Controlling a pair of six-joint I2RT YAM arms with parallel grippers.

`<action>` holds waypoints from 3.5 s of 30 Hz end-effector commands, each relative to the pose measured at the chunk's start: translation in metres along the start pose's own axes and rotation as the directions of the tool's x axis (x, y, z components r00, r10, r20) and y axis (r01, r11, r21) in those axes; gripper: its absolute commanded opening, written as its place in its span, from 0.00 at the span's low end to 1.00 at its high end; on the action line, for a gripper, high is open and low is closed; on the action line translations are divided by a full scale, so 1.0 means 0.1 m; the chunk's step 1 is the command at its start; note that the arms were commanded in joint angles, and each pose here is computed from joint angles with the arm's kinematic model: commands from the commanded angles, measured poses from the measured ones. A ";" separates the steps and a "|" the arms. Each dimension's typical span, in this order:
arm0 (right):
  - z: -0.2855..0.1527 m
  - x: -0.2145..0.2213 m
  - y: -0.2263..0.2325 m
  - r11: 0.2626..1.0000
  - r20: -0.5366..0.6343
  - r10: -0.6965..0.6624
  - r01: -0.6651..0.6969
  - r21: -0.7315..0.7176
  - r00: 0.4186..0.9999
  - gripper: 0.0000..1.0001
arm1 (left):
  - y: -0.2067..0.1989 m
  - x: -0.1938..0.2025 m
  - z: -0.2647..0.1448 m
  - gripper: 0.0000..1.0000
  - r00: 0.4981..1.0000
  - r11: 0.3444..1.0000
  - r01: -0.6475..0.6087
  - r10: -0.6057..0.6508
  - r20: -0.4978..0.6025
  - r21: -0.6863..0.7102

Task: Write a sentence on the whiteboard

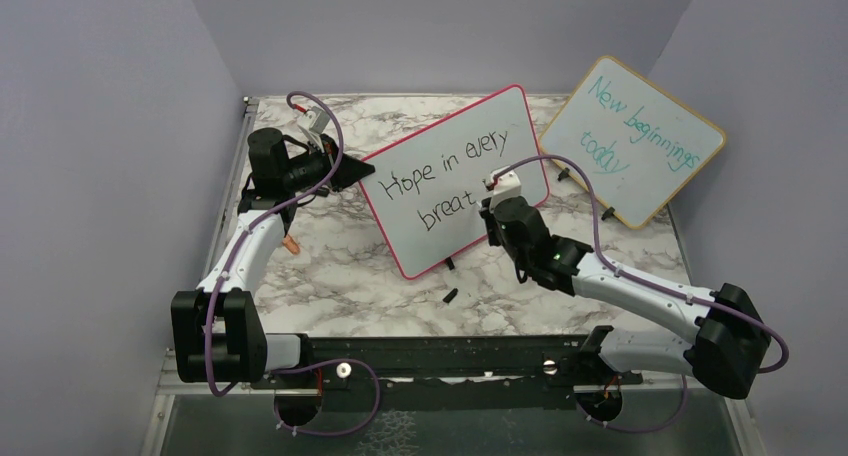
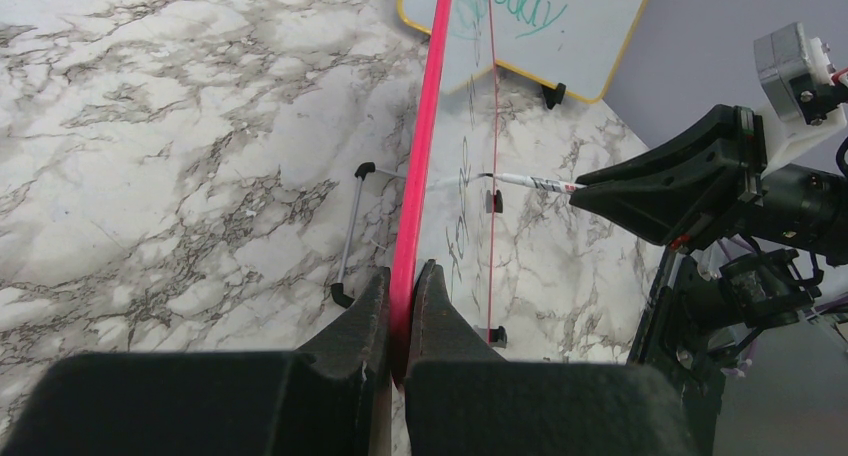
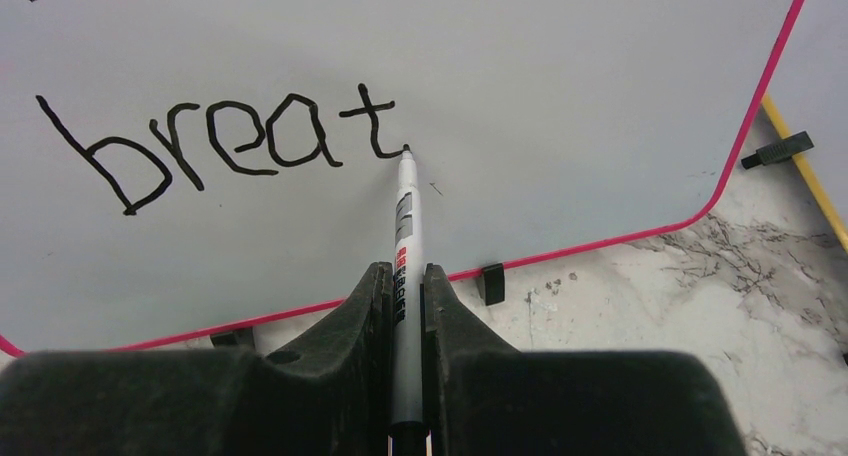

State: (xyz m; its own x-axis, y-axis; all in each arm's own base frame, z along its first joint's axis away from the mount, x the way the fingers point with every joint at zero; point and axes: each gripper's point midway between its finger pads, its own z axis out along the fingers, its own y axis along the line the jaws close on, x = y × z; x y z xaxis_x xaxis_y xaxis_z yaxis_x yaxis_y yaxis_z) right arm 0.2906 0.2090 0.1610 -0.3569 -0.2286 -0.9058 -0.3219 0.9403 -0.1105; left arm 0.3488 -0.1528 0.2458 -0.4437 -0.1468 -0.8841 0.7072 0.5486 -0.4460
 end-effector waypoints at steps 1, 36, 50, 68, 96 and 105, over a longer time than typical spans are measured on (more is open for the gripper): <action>-0.04 -0.28 -0.02 0.999 0.095 0.041 -0.041 -0.006 0.995 0.01 | 0.43 0.44 0.00 0.00 0.995 0.987 -0.007 -0.009 -0.099 -0.159; 0.12 -0.30 0.02 0.998 0.072 0.051 -0.049 -0.032 0.996 0.01 | 0.43 0.43 0.01 0.00 0.995 0.988 -0.010 -0.006 -0.099 -0.157; 0.01 0.09 -0.04 0.998 -0.029 0.058 -0.059 -0.030 0.998 0.01 | 0.43 0.44 0.00 0.00 0.995 0.988 -0.008 -0.008 -0.100 -0.157; 0.03 -0.01 -0.03 0.997 0.007 0.070 -0.070 -0.030 0.998 0.01 | 0.43 0.44 0.00 0.00 0.995 0.987 -0.009 -0.007 -0.101 -0.159; 0.10 -0.43 -0.07 0.998 0.117 0.059 -0.061 0.007 0.991 0.01 | 0.44 0.44 0.00 0.00 0.995 0.987 -0.009 -0.007 -0.102 -0.159; 0.11 -0.39 -0.17 0.996 0.111 0.060 -0.067 0.053 0.992 0.01 | 0.44 0.44 0.00 0.00 0.995 0.987 -0.009 -0.007 -0.102 -0.160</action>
State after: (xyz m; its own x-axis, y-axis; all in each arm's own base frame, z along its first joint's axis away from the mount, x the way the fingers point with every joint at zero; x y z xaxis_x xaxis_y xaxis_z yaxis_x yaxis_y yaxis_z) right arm 0.3089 0.2092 0.1799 -0.3078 -0.1715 -0.9359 -0.3002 0.9509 -0.0755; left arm 0.3487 -0.1528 0.2458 -0.4472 -0.1461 -0.8824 0.7055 0.5488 -0.4484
